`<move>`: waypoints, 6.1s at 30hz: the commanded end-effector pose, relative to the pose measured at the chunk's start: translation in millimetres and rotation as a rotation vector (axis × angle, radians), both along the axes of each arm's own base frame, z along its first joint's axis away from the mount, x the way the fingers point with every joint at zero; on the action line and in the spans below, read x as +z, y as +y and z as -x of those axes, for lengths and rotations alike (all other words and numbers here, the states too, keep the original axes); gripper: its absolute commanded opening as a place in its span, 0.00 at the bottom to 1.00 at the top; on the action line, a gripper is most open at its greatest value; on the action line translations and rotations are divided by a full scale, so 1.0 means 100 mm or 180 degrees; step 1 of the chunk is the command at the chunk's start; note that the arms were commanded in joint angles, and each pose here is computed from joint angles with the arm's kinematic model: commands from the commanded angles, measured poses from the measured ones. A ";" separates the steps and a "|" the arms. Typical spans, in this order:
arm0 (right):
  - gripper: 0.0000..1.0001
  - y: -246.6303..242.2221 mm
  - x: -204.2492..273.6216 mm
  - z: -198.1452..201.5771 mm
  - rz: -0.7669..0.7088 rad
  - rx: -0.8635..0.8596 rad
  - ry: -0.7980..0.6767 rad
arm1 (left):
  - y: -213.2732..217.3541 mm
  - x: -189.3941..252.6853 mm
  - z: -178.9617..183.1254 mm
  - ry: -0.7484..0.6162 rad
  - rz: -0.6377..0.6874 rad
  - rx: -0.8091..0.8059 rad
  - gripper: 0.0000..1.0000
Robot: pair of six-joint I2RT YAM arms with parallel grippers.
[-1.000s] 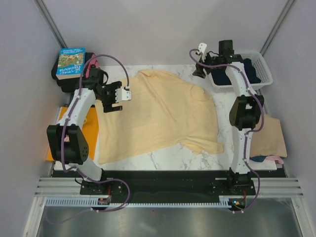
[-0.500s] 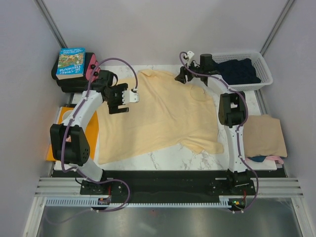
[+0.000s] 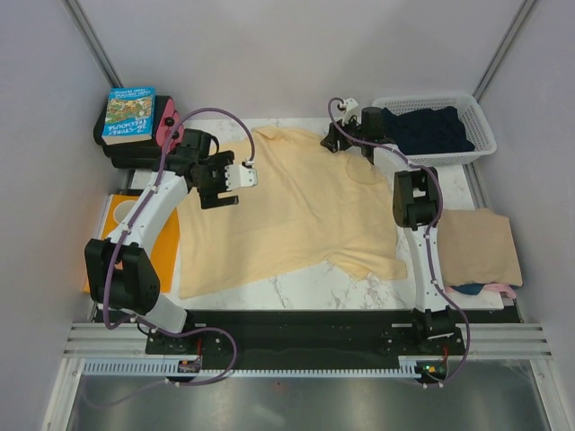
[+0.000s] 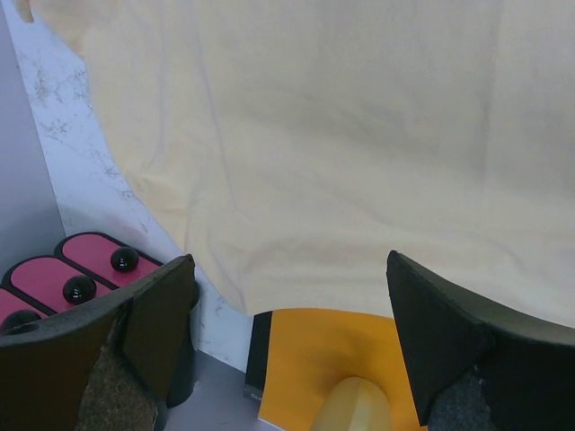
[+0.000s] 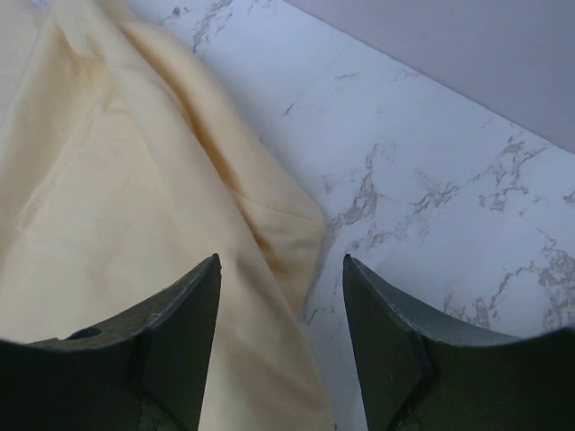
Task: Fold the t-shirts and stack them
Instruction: Flatten out the tshirt
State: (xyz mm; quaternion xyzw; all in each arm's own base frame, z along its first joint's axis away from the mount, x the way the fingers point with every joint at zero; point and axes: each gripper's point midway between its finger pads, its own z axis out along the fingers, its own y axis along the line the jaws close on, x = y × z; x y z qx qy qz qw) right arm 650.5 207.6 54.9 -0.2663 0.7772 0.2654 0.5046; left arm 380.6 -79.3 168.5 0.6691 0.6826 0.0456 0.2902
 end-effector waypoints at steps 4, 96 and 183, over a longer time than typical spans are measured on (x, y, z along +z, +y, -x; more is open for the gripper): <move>0.63 0.09 0.27 -0.29 -0.0361 -0.0130 -0.0193 | 0.04 0.12 0.00 -0.0124 0.0020 0.0203 0.94; 0.54 0.71 0.50 0.73 -0.0640 0.1142 0.0645 | -0.10 0.00 -0.02 -0.0292 0.0060 -0.0209 0.90; 0.98 -0.45 1.76 -0.47 0.3182 -0.1737 -0.2727 | -0.52 -0.13 0.06 -0.0144 0.0532 -0.0364 0.90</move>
